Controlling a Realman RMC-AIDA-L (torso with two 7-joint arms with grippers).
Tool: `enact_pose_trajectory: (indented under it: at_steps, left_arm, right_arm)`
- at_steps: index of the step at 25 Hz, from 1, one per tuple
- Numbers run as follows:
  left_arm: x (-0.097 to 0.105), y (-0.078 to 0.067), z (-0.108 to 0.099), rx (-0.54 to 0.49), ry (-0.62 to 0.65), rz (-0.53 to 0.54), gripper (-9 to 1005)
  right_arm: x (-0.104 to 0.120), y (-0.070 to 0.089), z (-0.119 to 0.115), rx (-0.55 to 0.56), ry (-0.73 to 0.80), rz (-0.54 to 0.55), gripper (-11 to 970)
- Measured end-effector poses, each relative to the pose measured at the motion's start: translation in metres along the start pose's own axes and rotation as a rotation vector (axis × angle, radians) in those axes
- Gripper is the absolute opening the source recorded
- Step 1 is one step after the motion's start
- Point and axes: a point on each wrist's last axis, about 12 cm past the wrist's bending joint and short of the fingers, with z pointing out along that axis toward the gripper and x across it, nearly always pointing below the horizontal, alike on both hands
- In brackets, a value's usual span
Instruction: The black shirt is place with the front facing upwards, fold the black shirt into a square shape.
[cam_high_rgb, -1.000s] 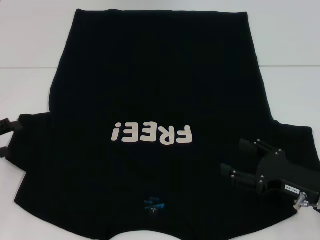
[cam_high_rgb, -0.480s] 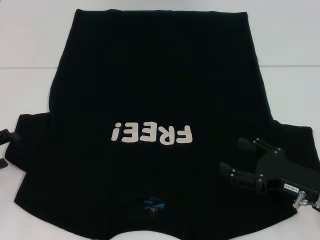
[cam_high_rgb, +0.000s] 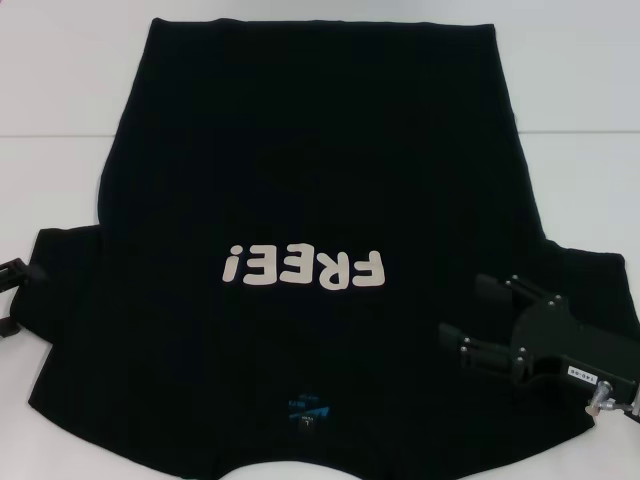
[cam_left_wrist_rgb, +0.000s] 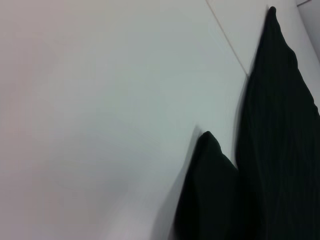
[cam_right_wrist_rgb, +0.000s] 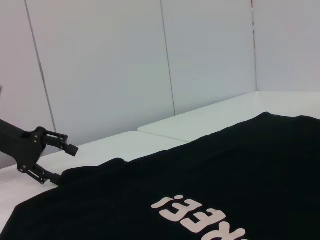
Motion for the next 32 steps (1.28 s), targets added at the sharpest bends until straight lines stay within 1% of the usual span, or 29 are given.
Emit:
enact_pose_trajectory:
  at_steps: [10, 16, 18, 22, 32]
  left_arm:
    - [-0.003, -0.005, 0.009, -0.007, -0.013, 0.020, 906]
    - [-0.005, -0.008, 0.014, -0.038, -0.011, 0.080, 902]
    - [-0.006, -0.011, 0.018, -0.059, 0.000, 0.132, 835]
    - [-0.006, -0.016, 0.024, -0.061, 0.000, 0.177, 702]
    - [-0.008, -0.015, 0.025, -0.072, -0.017, 0.199, 494]
  right_arm:
    - [-0.001, -0.001, 0.001, -0.003, -0.002, -0.004, 946]
    - [-0.002, -0.001, 0.002, 0.001, -0.006, -0.003, 946]
    - [-0.003, -0.001, 0.002, 0.000, -0.007, -0.004, 946]
    - [-0.004, -0.002, 0.004, -0.002, -0.010, -0.007, 945]
    - [-0.006, -0.003, 0.005, -0.005, -0.012, -0.011, 945]
